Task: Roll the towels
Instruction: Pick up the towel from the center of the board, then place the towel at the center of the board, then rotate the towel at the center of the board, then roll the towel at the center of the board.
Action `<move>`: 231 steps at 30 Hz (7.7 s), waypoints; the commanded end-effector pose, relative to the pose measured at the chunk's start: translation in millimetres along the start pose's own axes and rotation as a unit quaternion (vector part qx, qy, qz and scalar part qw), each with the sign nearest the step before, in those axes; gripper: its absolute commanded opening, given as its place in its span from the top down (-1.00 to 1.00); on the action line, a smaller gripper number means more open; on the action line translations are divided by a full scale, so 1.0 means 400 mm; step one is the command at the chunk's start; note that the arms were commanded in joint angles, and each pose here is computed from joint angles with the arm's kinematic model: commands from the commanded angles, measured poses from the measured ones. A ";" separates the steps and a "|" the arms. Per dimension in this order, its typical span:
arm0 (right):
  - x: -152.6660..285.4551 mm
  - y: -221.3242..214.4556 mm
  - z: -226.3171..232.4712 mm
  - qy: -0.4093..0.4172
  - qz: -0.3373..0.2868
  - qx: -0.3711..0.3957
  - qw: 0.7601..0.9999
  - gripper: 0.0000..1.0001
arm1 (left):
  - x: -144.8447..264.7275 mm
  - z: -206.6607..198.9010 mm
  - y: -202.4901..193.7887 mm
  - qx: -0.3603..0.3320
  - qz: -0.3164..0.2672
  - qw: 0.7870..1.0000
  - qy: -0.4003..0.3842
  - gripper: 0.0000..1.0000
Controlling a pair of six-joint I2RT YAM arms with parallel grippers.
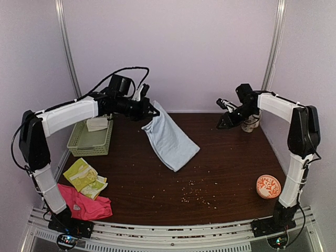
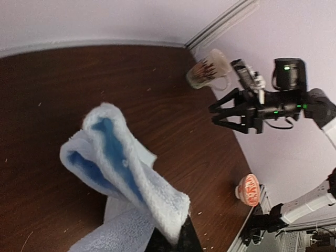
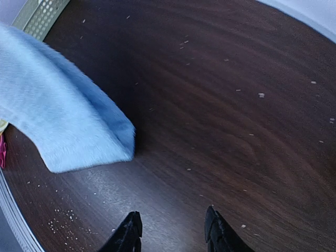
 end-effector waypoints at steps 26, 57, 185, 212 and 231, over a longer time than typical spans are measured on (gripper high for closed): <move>0.325 -0.098 -0.175 -0.131 -0.094 -0.112 0.981 0.17 | -0.089 -0.248 -0.110 -0.038 0.056 0.990 -0.127 1.00; -0.139 -0.112 0.221 0.108 0.125 0.149 0.975 0.41 | -0.138 0.213 -0.316 -0.026 0.173 0.978 0.117 0.91; -0.270 -0.363 0.287 0.251 0.217 -0.007 0.943 0.68 | -0.300 0.047 -0.578 -0.646 0.140 0.750 -0.023 0.05; -0.119 -0.239 0.273 0.235 0.113 0.050 0.964 0.41 | -0.353 0.111 -0.621 -0.619 0.196 0.761 -0.008 1.00; -0.043 -0.287 0.404 0.088 0.021 0.318 0.944 0.00 | -0.393 0.207 -0.518 -0.268 0.315 0.889 -0.196 1.00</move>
Point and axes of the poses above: each gripper's point midway between its finger pads, its own x axis back along the fingers, its own z axis along the line the jaws close on, y = z × x, the point moved 8 cm from there along x, back along the fingers, and after that the axes turned 15 degrees about x, right-handed, at the moved point
